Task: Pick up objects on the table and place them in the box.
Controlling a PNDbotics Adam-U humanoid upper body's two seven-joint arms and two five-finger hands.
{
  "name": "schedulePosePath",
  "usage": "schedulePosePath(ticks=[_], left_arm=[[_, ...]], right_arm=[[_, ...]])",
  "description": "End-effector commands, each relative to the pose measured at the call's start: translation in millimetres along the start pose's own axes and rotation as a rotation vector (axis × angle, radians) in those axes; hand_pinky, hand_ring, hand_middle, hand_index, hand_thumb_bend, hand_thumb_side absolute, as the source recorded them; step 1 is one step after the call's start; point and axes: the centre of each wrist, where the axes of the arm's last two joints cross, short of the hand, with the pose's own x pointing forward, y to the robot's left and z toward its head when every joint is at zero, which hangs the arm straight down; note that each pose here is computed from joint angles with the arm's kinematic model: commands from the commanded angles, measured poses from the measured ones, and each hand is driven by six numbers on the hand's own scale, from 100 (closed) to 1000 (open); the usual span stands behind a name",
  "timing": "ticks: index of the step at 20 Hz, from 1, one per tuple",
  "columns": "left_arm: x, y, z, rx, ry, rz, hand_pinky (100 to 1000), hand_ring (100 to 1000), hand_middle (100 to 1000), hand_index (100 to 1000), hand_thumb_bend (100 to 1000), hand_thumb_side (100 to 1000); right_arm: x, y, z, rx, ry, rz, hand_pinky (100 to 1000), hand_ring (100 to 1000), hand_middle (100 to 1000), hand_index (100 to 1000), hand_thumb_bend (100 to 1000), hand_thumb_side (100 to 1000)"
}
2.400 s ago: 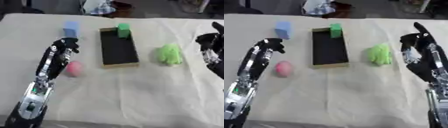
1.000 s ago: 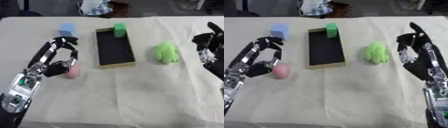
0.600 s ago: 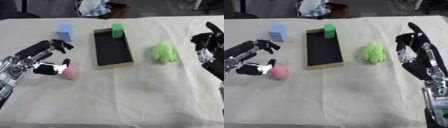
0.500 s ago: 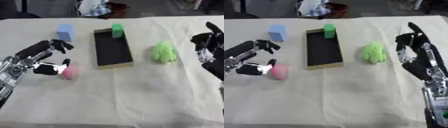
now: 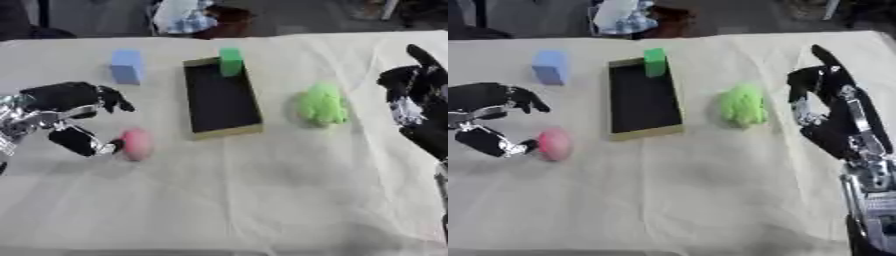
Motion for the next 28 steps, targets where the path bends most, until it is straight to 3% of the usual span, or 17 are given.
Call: schedulePosePath(ticks=[1,13,18,19,22,28], left_arm=[[-3.4,8.9,-0.1,-0.037,0.034,-0.059,769,728,773,898,365,581],[-1.8,-11.8,-28.4,-0.095,0.033,-0.073,753,694,735,843,267,465],[-0.2,-13.9,-31.5,-0.083,0.001,-0.041,731,648,671,705,142,283],[0.3,-12.5,-31.2,-0.074,-0.006,-0.036,726,638,658,669,102,278],[2.6,-3.9,-28.1,-0.036,-0.024,-0.033,718,618,626,617,100,269],[11.6,39.2,-19.2,0.108,-0.062,-0.058,722,624,635,628,100,257]], right_arm=[[4.3,-5.4,-3.2,0.007,-0.019,0.02,800,733,671,993,100,470],[4.0,-4.6,-3.4,0.009,-0.019,0.016,801,733,671,993,100,470],[3.9,-4.7,-3.5,0.009,-0.019,0.016,801,733,671,993,100,470],[3.9,-4.6,-3.6,0.009,-0.019,0.016,801,733,671,993,100,470],[4.0,-4.5,-3.7,0.01,-0.02,0.016,801,733,671,994,100,470],[3.4,-4.1,-3.4,0.013,-0.018,0.015,802,733,671,993,100,470]])
